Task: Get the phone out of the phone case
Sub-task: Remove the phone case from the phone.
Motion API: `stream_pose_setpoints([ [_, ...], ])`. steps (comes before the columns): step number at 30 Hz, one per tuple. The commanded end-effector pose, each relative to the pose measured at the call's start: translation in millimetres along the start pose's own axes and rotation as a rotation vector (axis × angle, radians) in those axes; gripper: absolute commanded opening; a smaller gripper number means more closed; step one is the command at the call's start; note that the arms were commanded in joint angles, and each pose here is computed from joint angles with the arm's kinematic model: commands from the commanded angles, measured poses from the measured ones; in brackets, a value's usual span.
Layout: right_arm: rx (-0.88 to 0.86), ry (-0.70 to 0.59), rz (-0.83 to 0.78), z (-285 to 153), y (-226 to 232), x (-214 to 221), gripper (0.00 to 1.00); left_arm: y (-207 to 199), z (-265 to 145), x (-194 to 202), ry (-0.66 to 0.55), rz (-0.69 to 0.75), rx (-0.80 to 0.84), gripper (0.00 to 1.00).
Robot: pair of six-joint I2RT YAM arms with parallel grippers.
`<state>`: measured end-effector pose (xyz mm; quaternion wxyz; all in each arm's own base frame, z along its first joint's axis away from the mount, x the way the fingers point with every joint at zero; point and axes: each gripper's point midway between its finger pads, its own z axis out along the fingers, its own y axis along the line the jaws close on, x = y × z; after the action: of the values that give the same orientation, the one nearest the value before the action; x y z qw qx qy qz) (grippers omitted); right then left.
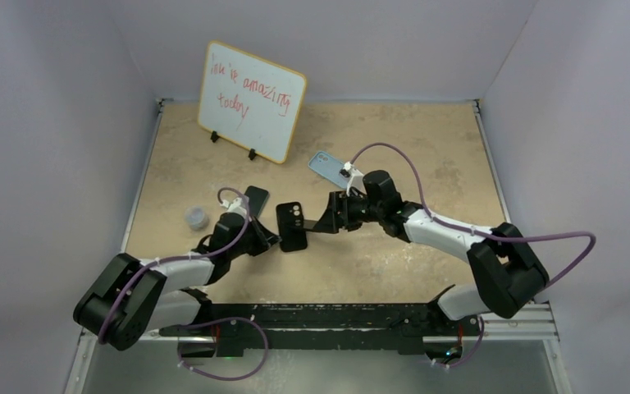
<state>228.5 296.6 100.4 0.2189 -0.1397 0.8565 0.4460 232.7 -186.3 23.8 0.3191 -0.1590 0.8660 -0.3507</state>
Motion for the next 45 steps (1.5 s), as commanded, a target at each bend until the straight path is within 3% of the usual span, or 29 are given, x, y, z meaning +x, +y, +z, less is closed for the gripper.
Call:
stream_pose_setpoints([
  [1,0.090,-0.050,-0.070,-11.2,-12.5,-10.0,0.00,-14.3,8.4,-18.7,-0.028,0.064,0.030,0.00],
  [10,0.118,-0.040,-0.127,-6.4,-27.6,-2.9,0.00,-45.5,18.9,-6.3,0.054,0.066,0.131,0.01],
  [15,0.114,-0.041,-0.134,-6.7,-28.8,0.9,0.00,-52.0,10.6,-10.4,0.032,0.009,0.142,0.25],
  [23,0.096,-0.043,-0.130,-5.1,-26.5,1.9,0.00,-72.5,-14.4,-34.6,-0.078,-0.113,0.181,0.48],
  [33,0.066,-0.054,-0.132,-1.5,-16.8,-1.3,0.00,-102.9,-3.1,0.9,0.089,-0.272,0.283,0.55],
  [45,0.052,-0.045,-0.135,3.8,-13.7,4.0,0.00,-109.3,2.1,-3.6,0.023,-0.391,0.279,0.56],
])
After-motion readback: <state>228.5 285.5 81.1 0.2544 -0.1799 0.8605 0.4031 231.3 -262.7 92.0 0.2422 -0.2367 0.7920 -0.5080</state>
